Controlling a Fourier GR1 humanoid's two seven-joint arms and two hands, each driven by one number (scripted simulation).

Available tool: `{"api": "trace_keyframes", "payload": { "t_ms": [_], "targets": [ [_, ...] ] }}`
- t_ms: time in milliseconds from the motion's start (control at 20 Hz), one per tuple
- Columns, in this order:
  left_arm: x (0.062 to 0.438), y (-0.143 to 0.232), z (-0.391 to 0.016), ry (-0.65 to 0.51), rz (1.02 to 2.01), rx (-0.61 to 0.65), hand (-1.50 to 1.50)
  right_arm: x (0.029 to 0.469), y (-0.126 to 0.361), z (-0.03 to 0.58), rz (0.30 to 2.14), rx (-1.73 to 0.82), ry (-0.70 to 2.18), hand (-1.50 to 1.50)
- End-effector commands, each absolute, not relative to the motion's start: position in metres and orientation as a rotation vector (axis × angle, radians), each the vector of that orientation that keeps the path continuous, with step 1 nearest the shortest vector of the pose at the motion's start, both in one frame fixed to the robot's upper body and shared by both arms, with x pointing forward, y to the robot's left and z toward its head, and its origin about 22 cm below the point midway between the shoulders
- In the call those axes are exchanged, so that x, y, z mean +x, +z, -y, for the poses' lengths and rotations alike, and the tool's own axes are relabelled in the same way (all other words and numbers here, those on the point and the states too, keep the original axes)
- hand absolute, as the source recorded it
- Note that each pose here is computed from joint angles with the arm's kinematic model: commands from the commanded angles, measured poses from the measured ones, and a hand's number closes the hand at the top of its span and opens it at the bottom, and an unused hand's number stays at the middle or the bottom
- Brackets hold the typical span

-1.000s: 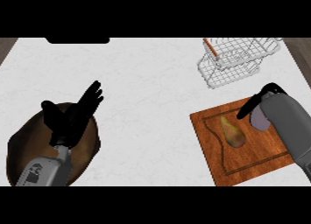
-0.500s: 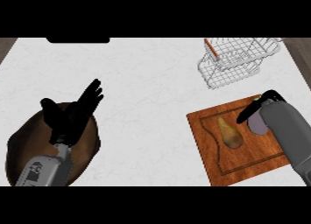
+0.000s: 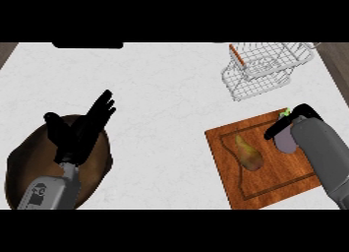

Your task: Pick the eggplant from the cutting board and place it in the tiered basket

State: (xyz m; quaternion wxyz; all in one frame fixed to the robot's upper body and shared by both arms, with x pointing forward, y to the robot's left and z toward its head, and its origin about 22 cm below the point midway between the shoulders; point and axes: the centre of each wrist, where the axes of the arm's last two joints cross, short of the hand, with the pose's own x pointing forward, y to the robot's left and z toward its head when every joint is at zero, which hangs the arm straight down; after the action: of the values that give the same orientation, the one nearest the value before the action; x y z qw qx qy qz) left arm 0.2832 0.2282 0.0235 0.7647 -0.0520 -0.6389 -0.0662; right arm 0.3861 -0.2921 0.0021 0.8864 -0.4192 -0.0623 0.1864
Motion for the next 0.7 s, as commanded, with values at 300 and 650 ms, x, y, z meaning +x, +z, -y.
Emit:
{"api": "trace_keyframes", "payload": {
  "t_ms": [300,650],
  "targets": [
    [0.288,0.033,-0.221,-0.140,1.397,-0.114,0.00,0.382,0.024,0.313,0.476,-0.941,0.520,1.50],
    [0.276,0.014,-0.240,-0.077,1.363,-0.057,0.00,0.353,0.061,0.358,1.079,-0.848,0.982,1.50]
  ]
}}
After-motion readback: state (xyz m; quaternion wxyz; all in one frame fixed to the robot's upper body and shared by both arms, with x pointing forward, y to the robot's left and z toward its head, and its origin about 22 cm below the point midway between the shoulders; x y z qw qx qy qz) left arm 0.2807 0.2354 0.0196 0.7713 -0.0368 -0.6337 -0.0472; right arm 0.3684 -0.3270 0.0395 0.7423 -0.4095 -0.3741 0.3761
